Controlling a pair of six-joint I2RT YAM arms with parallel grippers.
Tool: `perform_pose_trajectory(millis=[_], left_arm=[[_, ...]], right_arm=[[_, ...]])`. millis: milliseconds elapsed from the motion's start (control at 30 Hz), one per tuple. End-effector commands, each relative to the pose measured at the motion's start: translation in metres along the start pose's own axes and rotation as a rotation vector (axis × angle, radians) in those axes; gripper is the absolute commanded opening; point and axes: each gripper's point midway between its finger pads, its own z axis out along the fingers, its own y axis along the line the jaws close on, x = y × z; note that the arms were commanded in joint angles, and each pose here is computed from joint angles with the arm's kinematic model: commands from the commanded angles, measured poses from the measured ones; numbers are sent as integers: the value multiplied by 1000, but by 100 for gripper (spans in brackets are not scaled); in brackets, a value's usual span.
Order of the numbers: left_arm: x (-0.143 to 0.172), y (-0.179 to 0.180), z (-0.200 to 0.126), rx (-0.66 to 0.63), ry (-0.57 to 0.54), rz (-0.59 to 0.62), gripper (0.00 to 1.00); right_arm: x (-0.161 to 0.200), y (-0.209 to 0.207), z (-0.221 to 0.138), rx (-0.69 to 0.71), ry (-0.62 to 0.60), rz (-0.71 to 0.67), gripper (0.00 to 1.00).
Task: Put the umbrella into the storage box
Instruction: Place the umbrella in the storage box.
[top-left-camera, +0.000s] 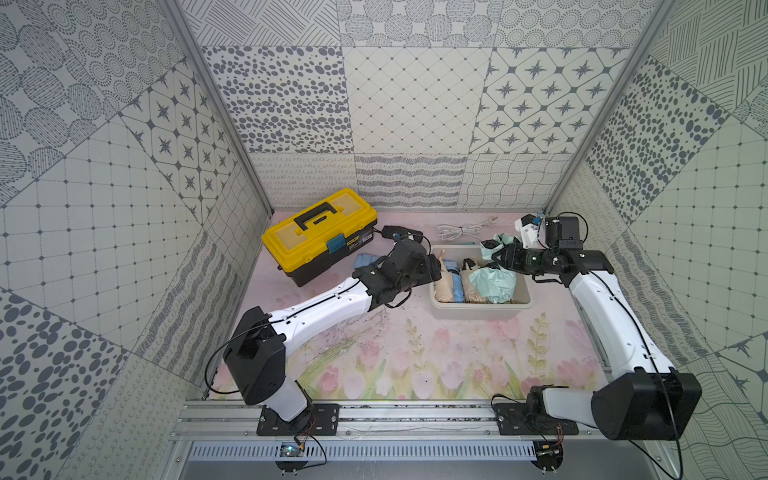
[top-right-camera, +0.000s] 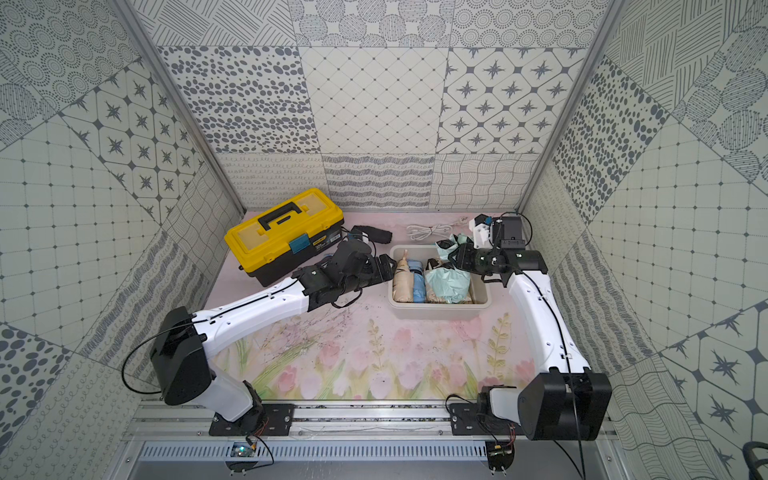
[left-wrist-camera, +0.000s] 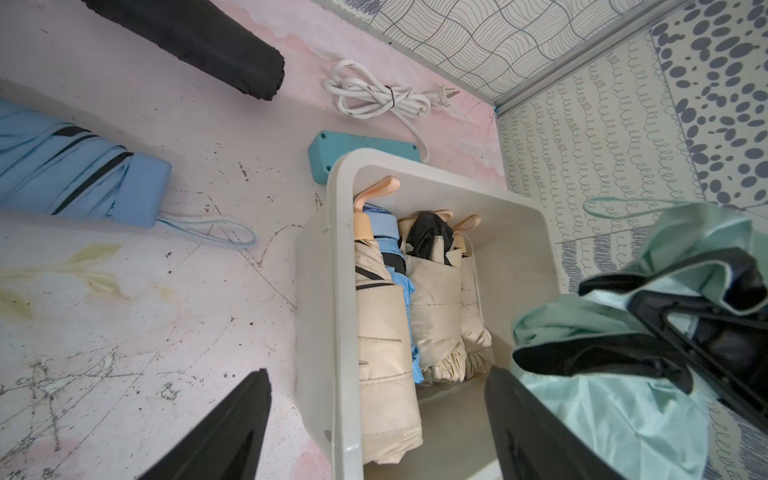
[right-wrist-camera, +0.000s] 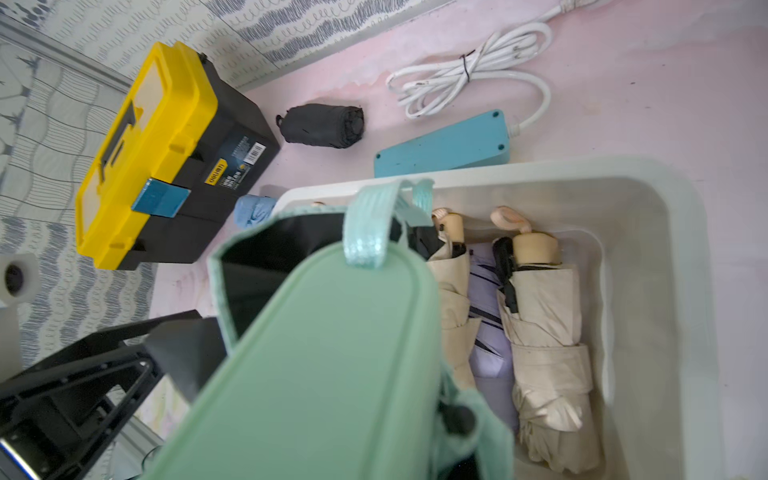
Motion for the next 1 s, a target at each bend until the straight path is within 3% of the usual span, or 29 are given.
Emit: perform_pose_trajectory(millis=[0,167,467,767,833,967], left_arm=[[17,6,15,-29,130,-6,84],[27,9,30,-46,187,5,81],[46,18,51,-67,251,-3,73],[52,16,62,-44,274,-11,46],[53,15,63,-43,277,-8,41],[52,17,64,-54,272,-16,31]], right_arm=[[-13,-13,-5,94,-34,-97,30],[-7,-34,4,180,8,-125,29],[-4,-50,33,207,69,-131,28],[18,-64,74,224,170,-106,29],[20,-67,81,233,187,-100,34],[16,-68,85,249,178,-96,61]])
